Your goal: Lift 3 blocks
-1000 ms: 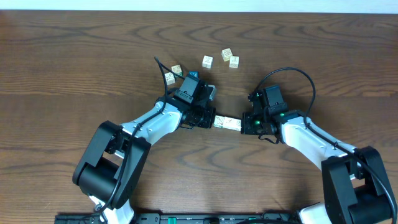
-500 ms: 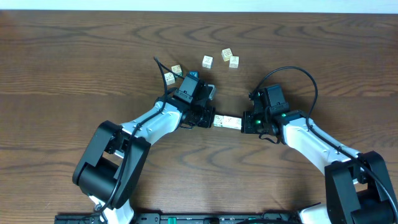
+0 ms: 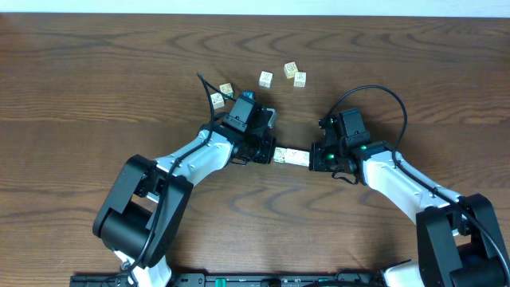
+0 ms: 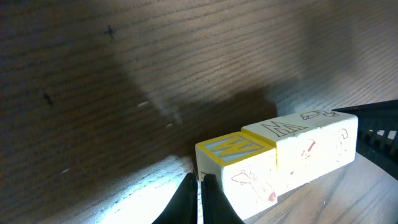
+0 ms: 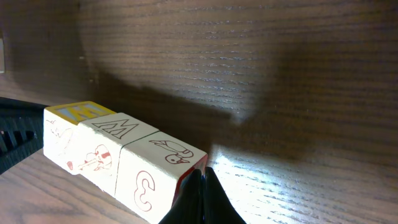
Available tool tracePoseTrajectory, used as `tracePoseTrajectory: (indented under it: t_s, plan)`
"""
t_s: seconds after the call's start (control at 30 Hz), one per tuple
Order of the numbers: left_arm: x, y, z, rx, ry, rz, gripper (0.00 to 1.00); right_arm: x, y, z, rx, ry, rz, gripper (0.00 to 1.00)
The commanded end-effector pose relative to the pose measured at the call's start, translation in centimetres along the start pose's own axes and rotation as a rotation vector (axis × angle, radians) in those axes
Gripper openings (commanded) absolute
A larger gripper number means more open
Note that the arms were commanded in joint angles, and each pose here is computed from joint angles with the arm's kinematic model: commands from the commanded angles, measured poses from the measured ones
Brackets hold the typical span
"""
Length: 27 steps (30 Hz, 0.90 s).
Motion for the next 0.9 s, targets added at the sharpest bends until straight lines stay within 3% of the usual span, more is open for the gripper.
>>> tracePoseTrajectory:
  t_s: [0.0,0.87]
  plan:
    - [-5.1,-0.9,-0.4,0.009,0.080,0.215,0.07,5.5,-1.7,0.5,0.039,-0.084,-0.273,0.01]
    - [-6.0,-2.0,-1.4,-0.027,0.094,0.227,0.07,5.7,-2.3,0.2,0.016,-0.093,-0.274,0.01]
Point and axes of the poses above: each gripper's point midway between its finger pads, its own y axis out along the fingers, its own x axis along the line the jaws close on, z = x × y, the point moved 4 cm from there along -y, back along the fingers, and after that the axes turned 1 degree about y, right-handed, at the moved point
